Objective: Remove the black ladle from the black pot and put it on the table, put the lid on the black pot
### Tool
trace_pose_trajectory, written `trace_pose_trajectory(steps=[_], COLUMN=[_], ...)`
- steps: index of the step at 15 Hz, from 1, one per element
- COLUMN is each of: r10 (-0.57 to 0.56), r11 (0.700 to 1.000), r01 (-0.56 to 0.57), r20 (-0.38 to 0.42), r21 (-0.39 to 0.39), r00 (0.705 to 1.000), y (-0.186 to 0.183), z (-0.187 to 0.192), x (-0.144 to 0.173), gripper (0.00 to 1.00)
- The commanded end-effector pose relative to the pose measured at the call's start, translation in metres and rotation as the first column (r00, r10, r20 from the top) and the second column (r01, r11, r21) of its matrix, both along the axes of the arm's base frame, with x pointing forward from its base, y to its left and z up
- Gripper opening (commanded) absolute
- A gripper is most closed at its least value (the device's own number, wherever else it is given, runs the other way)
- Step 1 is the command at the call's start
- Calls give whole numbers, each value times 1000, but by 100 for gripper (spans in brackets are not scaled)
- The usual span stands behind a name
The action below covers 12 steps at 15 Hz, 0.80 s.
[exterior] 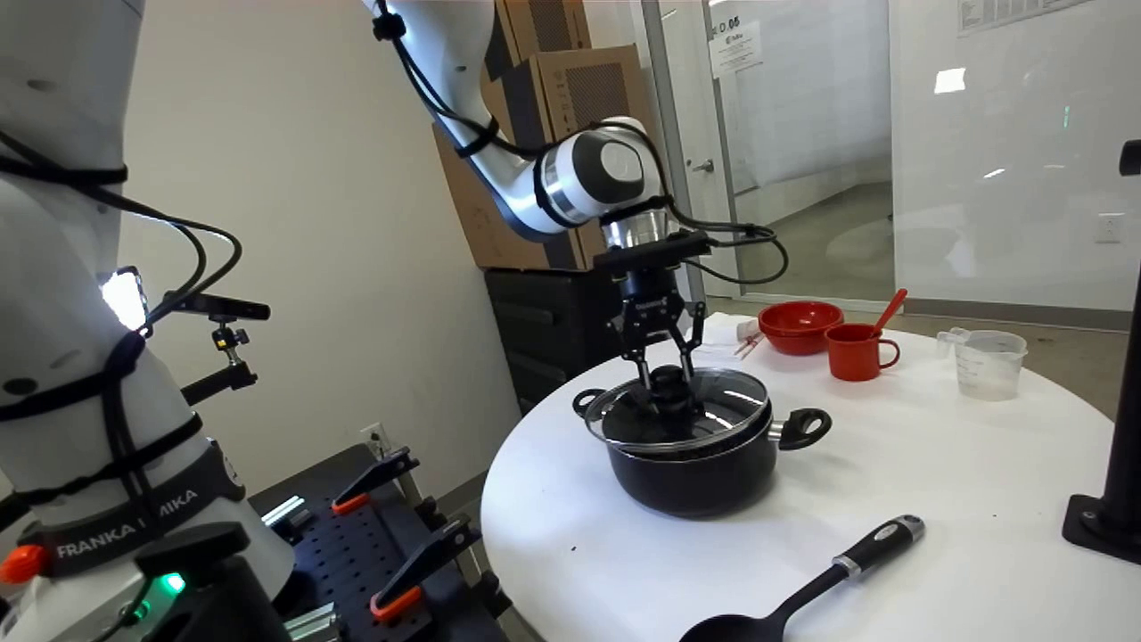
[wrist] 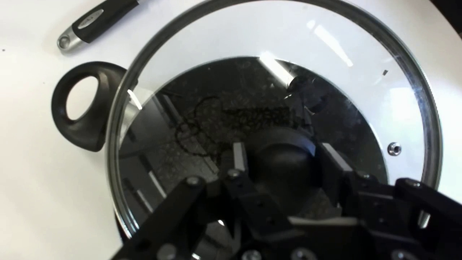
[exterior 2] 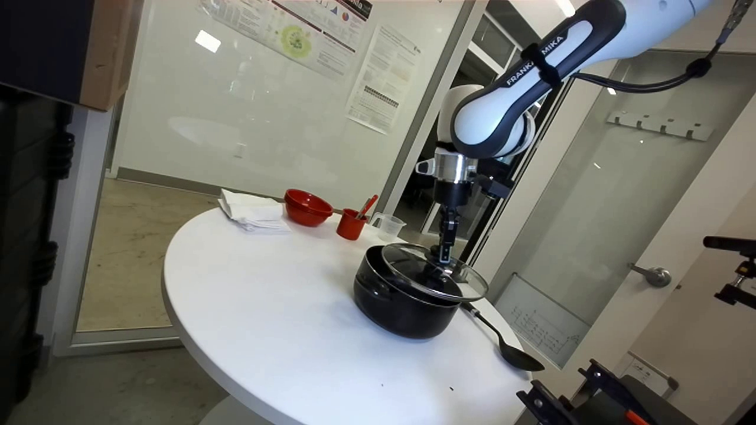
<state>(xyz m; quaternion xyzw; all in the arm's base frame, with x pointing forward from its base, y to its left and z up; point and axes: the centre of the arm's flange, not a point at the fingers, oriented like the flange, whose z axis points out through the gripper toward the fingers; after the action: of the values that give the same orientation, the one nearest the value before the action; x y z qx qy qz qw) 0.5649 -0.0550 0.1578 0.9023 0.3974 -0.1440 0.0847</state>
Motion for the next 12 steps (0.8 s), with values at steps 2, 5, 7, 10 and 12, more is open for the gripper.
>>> trace_pose_trajectory(steps=[2,5,7,10,12], r10=[-25,-27,-24,-19,-12], r11=[999,999,999,999,1000], r01=[27,29,26,21,13], r20=[47,60,58,42,33], r21=[-32,-35,-32,-27,-17], r00=[999,998,998,999,999], y=[-8,-7,-5,0,3], z=[0,-2,-5,-14,-21], x=[29,38,41,41,39], gripper=[25,25,25,25,25])
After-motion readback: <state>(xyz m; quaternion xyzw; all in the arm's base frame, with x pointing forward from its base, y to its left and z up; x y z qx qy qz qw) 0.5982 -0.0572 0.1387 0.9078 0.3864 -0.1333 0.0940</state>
